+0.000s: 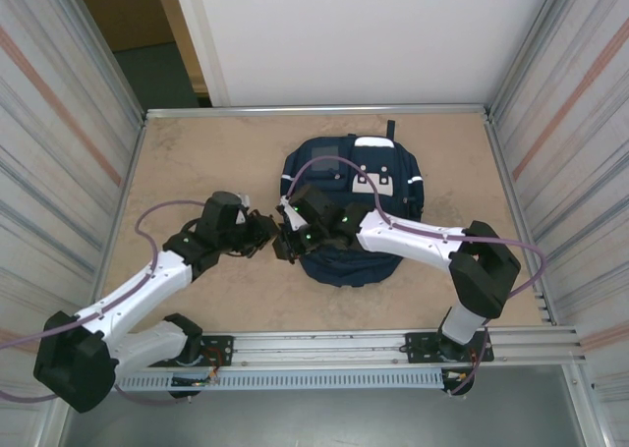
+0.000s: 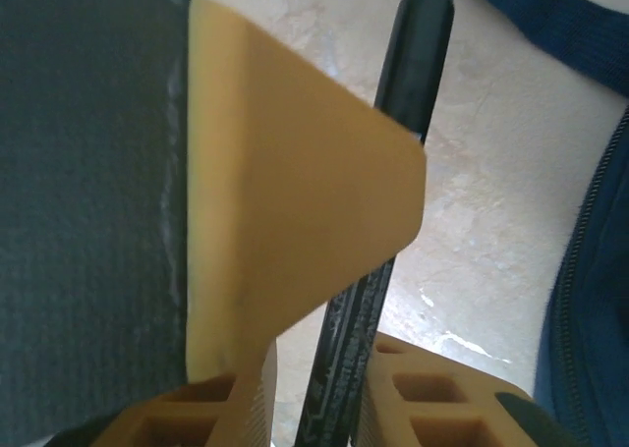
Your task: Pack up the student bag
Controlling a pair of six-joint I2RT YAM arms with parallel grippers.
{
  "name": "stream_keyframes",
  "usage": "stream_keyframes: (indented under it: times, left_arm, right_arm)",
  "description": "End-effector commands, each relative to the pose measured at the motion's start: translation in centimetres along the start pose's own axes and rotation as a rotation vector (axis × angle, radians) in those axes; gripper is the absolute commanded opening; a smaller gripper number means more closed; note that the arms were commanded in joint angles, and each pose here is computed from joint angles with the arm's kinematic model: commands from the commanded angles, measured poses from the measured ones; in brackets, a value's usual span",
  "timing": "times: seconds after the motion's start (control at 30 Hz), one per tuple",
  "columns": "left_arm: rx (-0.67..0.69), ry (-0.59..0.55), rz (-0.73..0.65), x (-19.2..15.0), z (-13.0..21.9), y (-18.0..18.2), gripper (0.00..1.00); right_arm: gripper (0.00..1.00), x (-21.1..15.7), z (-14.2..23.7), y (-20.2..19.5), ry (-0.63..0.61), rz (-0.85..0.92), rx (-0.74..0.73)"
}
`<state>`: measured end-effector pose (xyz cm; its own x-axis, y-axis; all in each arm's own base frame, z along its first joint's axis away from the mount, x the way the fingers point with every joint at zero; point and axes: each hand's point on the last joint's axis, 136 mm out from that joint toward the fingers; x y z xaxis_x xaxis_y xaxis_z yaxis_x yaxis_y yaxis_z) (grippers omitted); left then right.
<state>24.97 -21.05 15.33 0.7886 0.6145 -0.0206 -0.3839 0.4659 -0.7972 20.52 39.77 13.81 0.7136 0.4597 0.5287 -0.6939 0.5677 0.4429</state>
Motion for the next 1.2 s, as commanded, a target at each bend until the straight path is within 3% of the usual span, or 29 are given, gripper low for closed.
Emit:
stream_keyframes:
  times: [0.0, 0.1, 0.37, 0.43, 0.7, 0.87, 1.0, 1.17]
  left_arm:
    - [-0.005, 0.049, 0.005, -0.7, -0.5, 0.6, 0.12]
    - [-0.005, 0.047, 0.014, -0.7, -0.7, 1.0, 0.18]
    - [-0.021, 0.058, -0.152, -0.6, -0.4, -0.9, 0.62]
    - [-0.006, 0.067, -0.152, -0.8, -0.9, -0.6, 0.67]
    - [0.04, 0.066, -0.152, -2.4, -5.2, -1.2, 0.64]
    - [0.133, 0.044, -0.168, -3.2, -8.1, -2.4, 0.57]
    - [0.194, -0.016, -0.163, -3.2, -9.9, -2.5, 0.53]
    - [0.246, 0.01, -0.078, -3.7, -11.8, -1.1, 0.51]
  right_arm:
    - [0.2, 0.6, 0.5, -0.4, -0.009, 0.006, -0.024]
    - [0.14, 0.2, 0.6, -0.7, 0.003, 0.003, -0.035]
    - [0.09, -0.5, 3.3, -3.6, -0.023, -0.015, -0.132]
    - [0.09, -0.4, 4.8, -4.7, -0.045, -0.014, -0.177]
    - [0.09, -0.7, 12.4, -11.4, -0.165, -0.051, -0.426]
    - [0.09, -0.6, 16.8, -13.1, -0.274, -0.099, -0.476]
    - [0.09, -1.0, 18.2, -13.6, -0.324, -0.099, -0.488]
    - [0.09, -1.7, 18.8, -13.6, -0.333, -0.107, -0.49]
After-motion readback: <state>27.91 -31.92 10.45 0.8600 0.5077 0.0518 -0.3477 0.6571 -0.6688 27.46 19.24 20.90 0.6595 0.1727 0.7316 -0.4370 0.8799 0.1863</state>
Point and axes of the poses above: each hand's point on the last joint's axis, 136 mm out from that joint toward the fingers, its own z axis back along the fingers, its own y axis along the line the jaws close on, x = y × z, and after that the axes turned 12 degrees about z, right-handed
